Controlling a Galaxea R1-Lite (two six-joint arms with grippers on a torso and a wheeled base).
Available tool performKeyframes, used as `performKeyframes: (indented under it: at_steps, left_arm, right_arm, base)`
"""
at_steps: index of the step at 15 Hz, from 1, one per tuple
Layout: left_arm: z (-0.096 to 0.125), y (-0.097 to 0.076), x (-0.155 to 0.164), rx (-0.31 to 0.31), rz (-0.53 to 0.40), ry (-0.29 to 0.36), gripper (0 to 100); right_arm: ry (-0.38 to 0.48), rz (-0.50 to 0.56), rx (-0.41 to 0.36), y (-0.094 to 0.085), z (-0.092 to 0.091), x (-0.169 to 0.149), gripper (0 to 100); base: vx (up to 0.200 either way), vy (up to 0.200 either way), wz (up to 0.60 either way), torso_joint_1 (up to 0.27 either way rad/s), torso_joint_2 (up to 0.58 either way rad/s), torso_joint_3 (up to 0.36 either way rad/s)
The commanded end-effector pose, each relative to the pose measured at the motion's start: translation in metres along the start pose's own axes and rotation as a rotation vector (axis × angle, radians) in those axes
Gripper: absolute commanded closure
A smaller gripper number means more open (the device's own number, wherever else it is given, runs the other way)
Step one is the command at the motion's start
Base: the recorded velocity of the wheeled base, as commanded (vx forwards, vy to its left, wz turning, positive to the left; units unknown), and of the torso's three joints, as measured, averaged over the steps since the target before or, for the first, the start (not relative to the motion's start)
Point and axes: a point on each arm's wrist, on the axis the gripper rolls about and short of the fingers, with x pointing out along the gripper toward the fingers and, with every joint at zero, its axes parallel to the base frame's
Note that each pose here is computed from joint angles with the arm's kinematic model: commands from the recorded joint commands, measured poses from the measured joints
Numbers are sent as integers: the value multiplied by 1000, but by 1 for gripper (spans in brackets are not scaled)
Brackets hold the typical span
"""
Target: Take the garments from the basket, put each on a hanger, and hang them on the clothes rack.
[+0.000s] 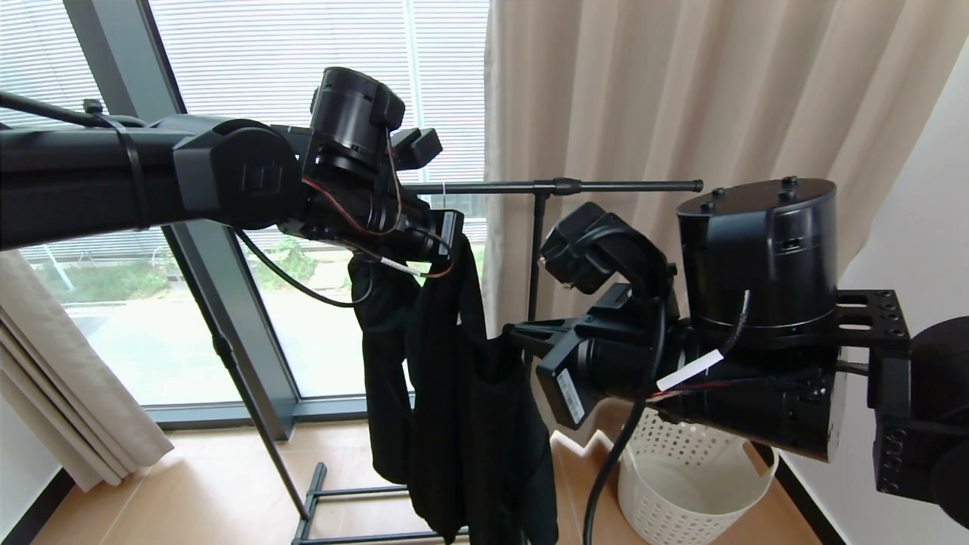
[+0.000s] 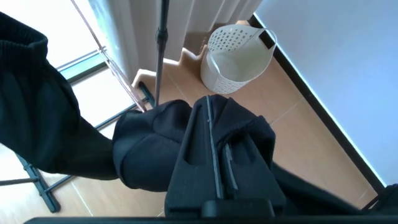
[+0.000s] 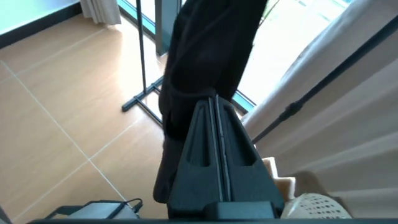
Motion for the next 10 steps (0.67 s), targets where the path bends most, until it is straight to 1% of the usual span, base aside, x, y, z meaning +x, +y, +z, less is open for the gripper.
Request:
performKeyframes:
  at_steps: [1, 2, 4, 5, 6, 7, 8, 10]
  left_arm:
    - [3, 0, 9, 2, -5, -7, 100]
    - [3, -2, 9, 5, -11, -8, 100]
    - [1, -10, 11, 12, -26, 2, 100]
    - [1, -12, 11, 15, -31, 2, 100]
    - [3, -14, 10, 24, -39, -6, 100]
    - [3, -17, 10, 31, -62, -6, 100]
    - [3, -18, 10, 33, -69, -5, 100]
    - [3, -18, 9, 33, -68, -6, 100]
  right_arm:
    - [6, 56, 36, 24, 0, 14, 100]
    - [5, 75, 74, 34, 2, 18, 100]
    - [3, 91, 125, 45, 3, 25, 100]
    - [-10, 106, 155, 51, 6, 26, 100]
    - [-48, 113, 198, 53, 9, 27, 100]
    - [-68, 113, 203, 53, 10, 27, 100]
    - [-68, 112, 202, 53, 10, 27, 100]
    - [-63, 76, 188, 45, 10, 24, 100]
  base:
    - [0, 0, 0, 0, 0, 0]
    - [0, 0, 0, 0, 0, 0]
    - [0, 0, 0, 0, 0, 0]
    - [0, 0, 0, 0, 0, 0]
    - [0, 0, 0, 0, 0, 0]
    - [0, 0, 0, 0, 0, 0]
    - [0, 0, 0, 0, 0, 0]
    - [0, 0, 0, 0, 0, 0]
